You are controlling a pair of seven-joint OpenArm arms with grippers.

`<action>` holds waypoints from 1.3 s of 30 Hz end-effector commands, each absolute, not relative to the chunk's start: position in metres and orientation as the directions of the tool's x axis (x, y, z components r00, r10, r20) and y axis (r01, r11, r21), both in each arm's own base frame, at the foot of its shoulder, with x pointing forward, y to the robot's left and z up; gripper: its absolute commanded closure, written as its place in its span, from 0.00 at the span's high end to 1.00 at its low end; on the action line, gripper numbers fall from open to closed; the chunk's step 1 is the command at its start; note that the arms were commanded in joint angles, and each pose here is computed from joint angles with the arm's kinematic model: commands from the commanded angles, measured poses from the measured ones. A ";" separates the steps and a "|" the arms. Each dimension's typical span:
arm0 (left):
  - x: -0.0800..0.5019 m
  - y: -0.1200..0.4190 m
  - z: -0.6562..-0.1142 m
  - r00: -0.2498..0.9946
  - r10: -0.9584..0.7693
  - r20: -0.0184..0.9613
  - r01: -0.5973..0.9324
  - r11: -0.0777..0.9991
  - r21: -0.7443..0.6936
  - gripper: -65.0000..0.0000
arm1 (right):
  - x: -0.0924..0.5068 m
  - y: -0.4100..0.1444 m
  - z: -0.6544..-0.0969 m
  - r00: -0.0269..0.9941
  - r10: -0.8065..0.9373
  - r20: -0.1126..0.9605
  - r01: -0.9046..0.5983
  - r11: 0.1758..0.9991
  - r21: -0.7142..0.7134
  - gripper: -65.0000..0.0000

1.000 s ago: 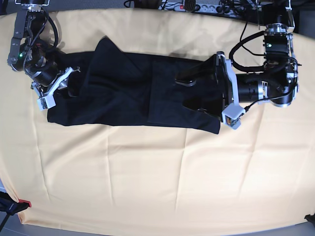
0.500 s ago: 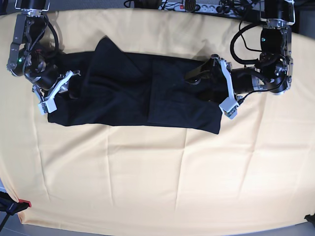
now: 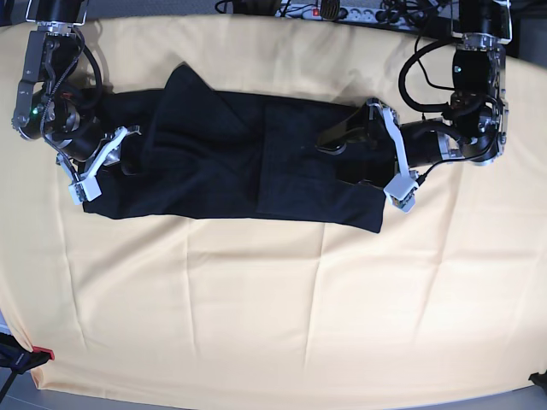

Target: Fold the T-shirt properly

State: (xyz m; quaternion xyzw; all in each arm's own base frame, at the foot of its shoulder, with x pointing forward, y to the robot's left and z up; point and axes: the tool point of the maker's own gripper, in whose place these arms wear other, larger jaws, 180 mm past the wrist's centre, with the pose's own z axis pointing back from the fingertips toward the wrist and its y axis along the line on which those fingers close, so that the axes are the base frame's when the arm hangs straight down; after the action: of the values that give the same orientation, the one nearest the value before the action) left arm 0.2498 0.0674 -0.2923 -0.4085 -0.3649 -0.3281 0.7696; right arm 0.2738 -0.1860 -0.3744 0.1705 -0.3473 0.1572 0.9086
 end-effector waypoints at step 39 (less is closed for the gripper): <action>0.288 0.138 -0.378 0.647 -0.249 0.721 0.594 0.758 -0.271 0.00 | 0.276 -0.282 -0.305 0.656 -0.066 0.751 -0.029 0.993 0.112 0.50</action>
State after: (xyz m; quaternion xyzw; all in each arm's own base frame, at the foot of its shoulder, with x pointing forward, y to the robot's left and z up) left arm 0.2908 0.1264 -0.3682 -0.2805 -0.3684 -0.2328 0.8552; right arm 0.2680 -0.2813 -0.3195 0.0602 -0.3916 -0.0209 0.9179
